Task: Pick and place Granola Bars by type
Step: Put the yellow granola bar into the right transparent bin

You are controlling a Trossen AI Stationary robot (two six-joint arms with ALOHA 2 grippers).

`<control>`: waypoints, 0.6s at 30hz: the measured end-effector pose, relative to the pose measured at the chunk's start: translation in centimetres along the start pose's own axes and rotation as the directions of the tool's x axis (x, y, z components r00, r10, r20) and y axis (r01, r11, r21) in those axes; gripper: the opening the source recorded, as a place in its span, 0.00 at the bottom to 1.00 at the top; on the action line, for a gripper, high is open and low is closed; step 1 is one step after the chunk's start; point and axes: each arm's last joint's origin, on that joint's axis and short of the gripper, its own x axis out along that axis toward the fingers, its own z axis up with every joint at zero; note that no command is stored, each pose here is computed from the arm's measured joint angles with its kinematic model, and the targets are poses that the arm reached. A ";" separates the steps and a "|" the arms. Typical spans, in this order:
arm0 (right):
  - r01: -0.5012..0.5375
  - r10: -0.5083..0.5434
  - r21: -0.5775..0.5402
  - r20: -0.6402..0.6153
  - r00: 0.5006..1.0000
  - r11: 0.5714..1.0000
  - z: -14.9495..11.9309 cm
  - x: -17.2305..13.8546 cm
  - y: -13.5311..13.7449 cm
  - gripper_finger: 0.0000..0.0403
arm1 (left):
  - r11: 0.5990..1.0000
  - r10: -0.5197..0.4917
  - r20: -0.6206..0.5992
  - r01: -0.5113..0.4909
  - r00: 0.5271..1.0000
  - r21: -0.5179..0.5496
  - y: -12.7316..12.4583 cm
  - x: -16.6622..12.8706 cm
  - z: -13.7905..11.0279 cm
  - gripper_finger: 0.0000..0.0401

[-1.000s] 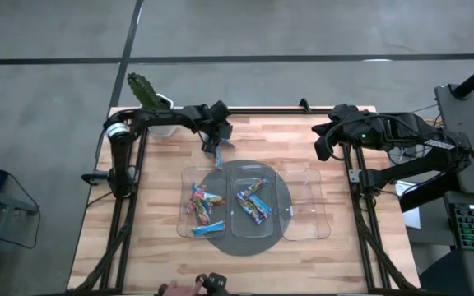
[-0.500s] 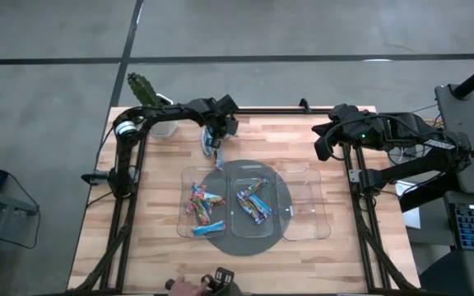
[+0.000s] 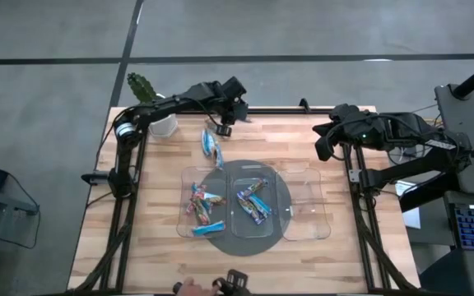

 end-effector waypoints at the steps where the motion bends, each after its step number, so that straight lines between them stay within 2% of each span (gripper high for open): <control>1: -0.001 0.001 -0.001 0.002 1.000 1.000 0.0 -0.1 0.0 0.02 | 1.000 -0.016 0.023 0.016 1.000 0.008 -0.1 -0.6 0.6 0.16; 5: -0.007 0.007 0.002 0.012 1.000 1.000 0.0 -0.5 -0.3 0.02 | 0.998 -0.051 0.122 0.047 0.991 0.038 -0.9 -2.8 3.1 0.16; 13: -0.027 0.027 -0.004 0.047 0.999 1.000 -0.1 -1.8 -1.2 0.02 | 0.995 -0.043 0.290 0.016 0.956 0.094 -2.7 -7.0 7.7 0.16; 18: -0.104 0.108 -0.051 0.077 0.991 0.993 -0.4 -3.7 -2.4 0.02 | 0.998 -0.034 0.365 0.015 0.930 0.055 -3.2 -9.1 9.3 0.16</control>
